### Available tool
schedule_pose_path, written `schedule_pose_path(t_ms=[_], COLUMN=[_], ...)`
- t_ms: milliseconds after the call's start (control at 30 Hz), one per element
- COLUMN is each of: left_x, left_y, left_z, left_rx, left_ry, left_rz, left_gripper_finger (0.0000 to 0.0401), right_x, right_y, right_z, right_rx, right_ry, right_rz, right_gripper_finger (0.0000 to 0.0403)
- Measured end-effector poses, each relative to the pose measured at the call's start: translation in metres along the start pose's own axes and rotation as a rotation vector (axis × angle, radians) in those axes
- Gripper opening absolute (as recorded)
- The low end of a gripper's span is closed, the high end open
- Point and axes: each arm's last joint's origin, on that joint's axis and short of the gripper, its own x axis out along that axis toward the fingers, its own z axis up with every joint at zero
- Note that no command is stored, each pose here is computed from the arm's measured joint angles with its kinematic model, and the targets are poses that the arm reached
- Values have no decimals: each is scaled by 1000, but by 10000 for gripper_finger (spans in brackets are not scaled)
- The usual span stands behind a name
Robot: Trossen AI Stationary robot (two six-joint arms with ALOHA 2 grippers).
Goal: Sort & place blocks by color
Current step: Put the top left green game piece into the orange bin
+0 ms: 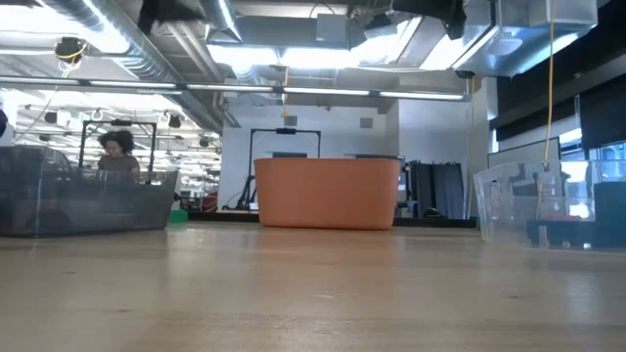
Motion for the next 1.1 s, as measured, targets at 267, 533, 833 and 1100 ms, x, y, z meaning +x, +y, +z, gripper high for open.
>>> schedule_pose_path(t_ms=[267, 533, 833, 1100], left_x=[40, 89, 110, 120], left_y=[66, 140, 182, 198], left_z=[-9, -70, -108, -128], left_rx=[-29, -56, -126, -125], left_ry=[435, 731, 690, 752], left_rz=[470, 710, 786, 817], left_gripper_finger=[247, 246, 246, 246], right_x=[0, 0, 0, 0], right_y=[0, 0, -1, -1], right_z=[0, -1, -2, -2], right_rx=[-2, 23, 49, 49], right_ry=[1, 11, 21, 21], right_rz=[-1, -5, -9, -9], right_gripper_finger=[204, 204, 204, 204])
